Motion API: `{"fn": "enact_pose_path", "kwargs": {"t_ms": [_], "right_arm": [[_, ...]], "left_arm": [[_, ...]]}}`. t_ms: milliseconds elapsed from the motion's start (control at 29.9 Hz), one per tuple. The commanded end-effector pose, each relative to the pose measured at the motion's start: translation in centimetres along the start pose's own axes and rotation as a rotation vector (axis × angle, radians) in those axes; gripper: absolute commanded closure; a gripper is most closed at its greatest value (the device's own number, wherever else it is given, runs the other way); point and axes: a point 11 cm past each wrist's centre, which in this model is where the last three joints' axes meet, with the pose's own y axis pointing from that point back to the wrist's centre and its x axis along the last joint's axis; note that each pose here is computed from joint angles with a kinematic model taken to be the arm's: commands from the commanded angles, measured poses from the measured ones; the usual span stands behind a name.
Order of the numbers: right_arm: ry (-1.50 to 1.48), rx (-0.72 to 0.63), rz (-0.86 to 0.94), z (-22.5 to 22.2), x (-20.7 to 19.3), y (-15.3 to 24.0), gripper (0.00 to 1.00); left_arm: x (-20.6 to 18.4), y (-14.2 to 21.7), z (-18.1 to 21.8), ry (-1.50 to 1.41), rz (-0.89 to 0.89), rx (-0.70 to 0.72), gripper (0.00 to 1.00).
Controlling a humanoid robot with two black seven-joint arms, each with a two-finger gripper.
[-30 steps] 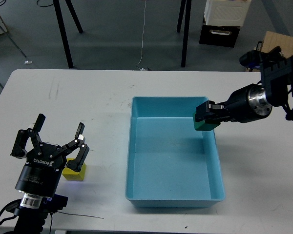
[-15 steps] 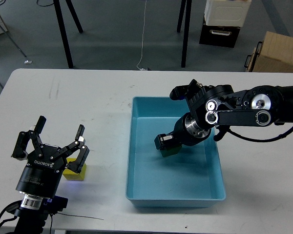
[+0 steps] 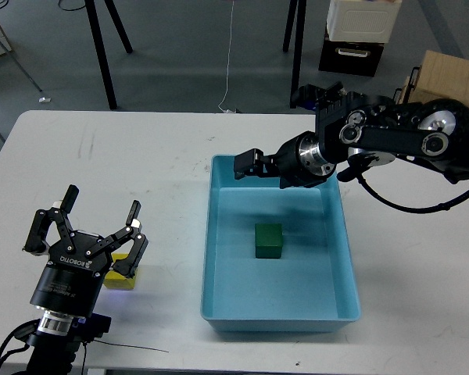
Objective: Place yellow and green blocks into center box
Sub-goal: 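Release the green cube in the bin and withdraw the right gripper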
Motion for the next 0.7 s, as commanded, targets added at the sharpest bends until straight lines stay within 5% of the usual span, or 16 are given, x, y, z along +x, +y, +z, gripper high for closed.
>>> {"fn": "enact_pose_path", "kwargs": {"t_ms": [0,167,368,536,670], "right_arm": [[-0.236,0.172,0.1,-1.8,5.1,3.4,0.0],[-0.604,0.461,0.232,-0.6,12.0,8.9,0.0],[-1.016,0.833,0.362,6.9,16.0,14.0,0.0],[-1.297,1.133,0.391,16.4,13.1,16.3,0.0],[-1.444,1.263,0.406,22.6,7.0,17.8,0.0]], "left_arm": [[0.0,-0.1,0.0,-0.003,-0.002,0.0,0.0],[-0.4,-0.8,0.2,-0.007,-0.026,0.003,0.0],[-0.7,-1.0,0.7,-0.017,-0.041,-0.006,0.0],[-1.1,-1.4,1.7,-0.039,-0.058,-0.022,0.0],[-1.3,-1.7,2.2,-0.049,-0.066,-0.03,0.0]]}}
